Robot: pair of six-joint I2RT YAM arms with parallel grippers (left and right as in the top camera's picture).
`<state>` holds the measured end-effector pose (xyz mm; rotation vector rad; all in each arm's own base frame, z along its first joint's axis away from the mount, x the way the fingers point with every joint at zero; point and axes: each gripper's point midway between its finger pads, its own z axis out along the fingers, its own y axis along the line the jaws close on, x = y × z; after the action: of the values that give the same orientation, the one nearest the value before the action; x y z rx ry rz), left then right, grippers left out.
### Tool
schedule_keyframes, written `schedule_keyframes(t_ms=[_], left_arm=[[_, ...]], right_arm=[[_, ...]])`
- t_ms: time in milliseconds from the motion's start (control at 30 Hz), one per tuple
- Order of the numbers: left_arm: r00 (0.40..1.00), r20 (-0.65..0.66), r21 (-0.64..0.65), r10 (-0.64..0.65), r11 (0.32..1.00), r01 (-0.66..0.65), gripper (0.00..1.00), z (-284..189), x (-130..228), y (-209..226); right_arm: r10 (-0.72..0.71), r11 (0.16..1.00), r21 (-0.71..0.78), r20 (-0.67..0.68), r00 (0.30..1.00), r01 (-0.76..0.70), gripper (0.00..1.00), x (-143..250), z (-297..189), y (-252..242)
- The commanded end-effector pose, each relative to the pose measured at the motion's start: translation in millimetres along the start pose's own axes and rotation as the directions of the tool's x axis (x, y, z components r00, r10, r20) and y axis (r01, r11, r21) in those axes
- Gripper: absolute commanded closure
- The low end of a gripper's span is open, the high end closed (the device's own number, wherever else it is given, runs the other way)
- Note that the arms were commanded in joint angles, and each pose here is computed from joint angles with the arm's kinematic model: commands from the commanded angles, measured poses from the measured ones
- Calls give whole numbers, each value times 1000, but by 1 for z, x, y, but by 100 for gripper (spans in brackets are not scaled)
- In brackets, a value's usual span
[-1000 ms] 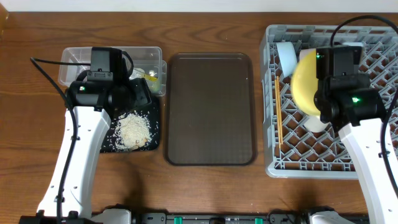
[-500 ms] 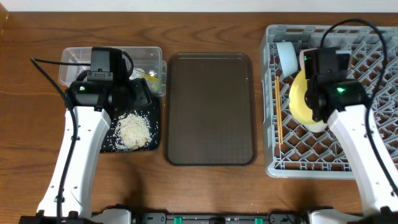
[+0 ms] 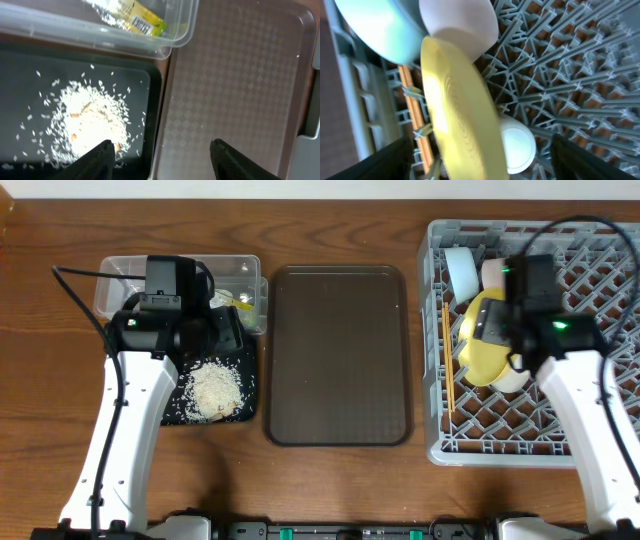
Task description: Sort waste into correct bins and load items into the dishwasher rack
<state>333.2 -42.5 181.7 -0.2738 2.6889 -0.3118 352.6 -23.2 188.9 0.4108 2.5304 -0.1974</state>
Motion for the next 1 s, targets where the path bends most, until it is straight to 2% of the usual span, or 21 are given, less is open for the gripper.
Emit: schedule_keyframes(t_ms=[0, 33, 167, 267, 333, 433, 533, 600, 700, 800, 967], left_arm=[[998, 19, 9, 55, 998, -55, 28, -11, 2, -1], [999, 1, 5, 53, 999, -53, 28, -12, 6, 0], [995, -64, -9, 72, 997, -73, 29, -21, 28, 5], [993, -37, -2, 113, 994, -114, 28, -34, 37, 5], [992, 2, -13, 130, 991, -130, 24, -45, 44, 9], [986, 89, -56, 142, 989, -137, 22, -64, 58, 19], [965, 210, -79, 155, 987, -141, 21, -84, 75, 29], [941, 302, -63, 156, 988, -143, 10, -95, 84, 29], [890, 426, -47, 162, 986, -157, 9, -114, 91, 29], [844, 512, -34, 162, 985, -169, 9, -133, 95, 26], [803, 574, -25, 160, 984, -178, 8, -149, 102, 26]], right_arm=[[73, 977, -199, -43, 996, -80, 5, 2, -16, 6], [58, 969, -236, -64, 996, -72, 1, 7, -19, 5], [-22, 939, -342, -130, 991, -24, 1, 25, -27, 4], [-41, 944, -329, -169, 985, -17, 1, 41, -33, -4], [-43, 943, -333, -154, 987, -11, 1, 49, -38, -4], [-33, 939, -343, -84, 996, 3, 1, 62, -45, -7], [-14, 934, -355, 44, 999, 29, 1, 75, -57, -11], [10, 947, -320, 157, 988, 41, 1, 82, -66, -22], [38, 967, -250, 302, 953, 41, 1, 88, -82, -40], [53, 965, -258, 380, 924, 50, 1, 96, -97, -44], [58, 964, -260, 400, 915, 53, 1, 114, -111, -48]])
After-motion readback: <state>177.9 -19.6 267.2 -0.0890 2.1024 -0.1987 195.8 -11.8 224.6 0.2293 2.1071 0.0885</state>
